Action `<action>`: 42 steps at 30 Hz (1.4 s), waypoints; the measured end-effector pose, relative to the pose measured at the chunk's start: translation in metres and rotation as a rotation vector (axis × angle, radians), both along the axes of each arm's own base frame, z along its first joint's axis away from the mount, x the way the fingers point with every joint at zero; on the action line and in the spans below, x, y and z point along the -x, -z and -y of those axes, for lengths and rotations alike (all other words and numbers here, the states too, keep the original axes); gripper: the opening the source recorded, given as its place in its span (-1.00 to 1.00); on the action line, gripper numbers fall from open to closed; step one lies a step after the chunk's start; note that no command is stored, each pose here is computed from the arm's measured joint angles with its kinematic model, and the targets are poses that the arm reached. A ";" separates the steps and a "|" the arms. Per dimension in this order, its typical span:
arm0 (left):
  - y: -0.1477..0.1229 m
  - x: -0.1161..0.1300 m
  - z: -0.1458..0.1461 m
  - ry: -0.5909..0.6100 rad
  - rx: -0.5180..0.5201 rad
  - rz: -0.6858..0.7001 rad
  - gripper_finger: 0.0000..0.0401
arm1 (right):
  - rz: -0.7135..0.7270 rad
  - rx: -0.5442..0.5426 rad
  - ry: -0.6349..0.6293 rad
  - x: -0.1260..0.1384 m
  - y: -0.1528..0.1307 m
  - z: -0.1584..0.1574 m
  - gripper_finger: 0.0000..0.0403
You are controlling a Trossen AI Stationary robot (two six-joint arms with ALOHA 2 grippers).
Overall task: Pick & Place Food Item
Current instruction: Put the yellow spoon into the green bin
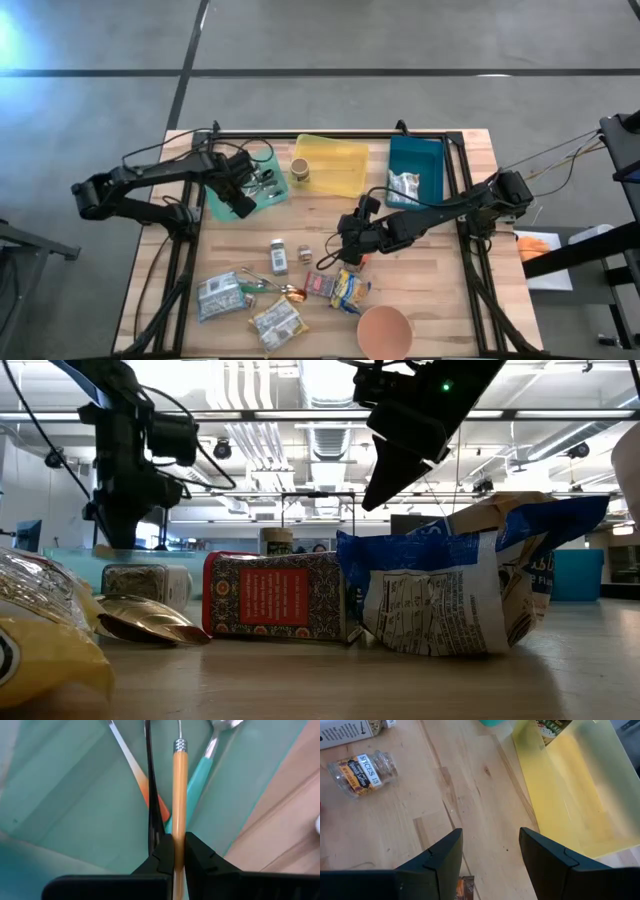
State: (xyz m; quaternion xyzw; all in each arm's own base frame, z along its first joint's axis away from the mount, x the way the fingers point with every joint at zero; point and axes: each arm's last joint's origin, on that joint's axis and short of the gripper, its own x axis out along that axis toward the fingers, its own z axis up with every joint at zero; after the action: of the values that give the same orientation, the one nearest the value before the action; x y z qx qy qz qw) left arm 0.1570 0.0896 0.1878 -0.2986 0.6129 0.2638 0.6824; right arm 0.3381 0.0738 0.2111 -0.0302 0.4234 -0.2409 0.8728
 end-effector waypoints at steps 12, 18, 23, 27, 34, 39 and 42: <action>0.022 -0.008 -0.005 0.036 0.046 -0.128 -0.96 | -0.003 0.004 -0.006 0.000 0.000 0.000 -0.03; 0.027 -0.010 -0.007 0.036 0.038 -0.163 -0.96 | -0.003 0.004 -0.006 0.000 0.000 0.000 -0.03; 0.028 -0.010 -0.007 0.037 0.037 -0.164 -0.94 | -0.007 0.005 -0.006 0.001 0.002 0.000 -0.03; 0.028 -0.010 -0.008 0.035 0.021 -0.171 -0.76 | -0.010 0.005 -0.006 0.001 0.003 0.000 -0.03; 0.028 -0.010 -0.008 0.027 0.013 -0.174 -0.58 | -0.015 0.006 -0.006 0.002 0.004 0.000 -0.03; 0.028 -0.010 -0.008 0.019 0.013 -0.172 -0.56 | -0.015 0.005 -0.007 0.002 0.004 0.000 -0.03; 0.028 -0.010 -0.008 0.004 0.013 -0.172 -0.56 | -0.015 0.005 -0.007 0.002 0.004 0.000 -0.03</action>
State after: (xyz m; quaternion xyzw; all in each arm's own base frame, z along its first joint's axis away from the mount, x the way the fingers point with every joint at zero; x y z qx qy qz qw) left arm 0.1671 0.0980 0.1598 -0.2779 0.6715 0.2831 0.6258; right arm 0.3362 0.0733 0.2070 -0.0356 0.4295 -0.2387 0.8702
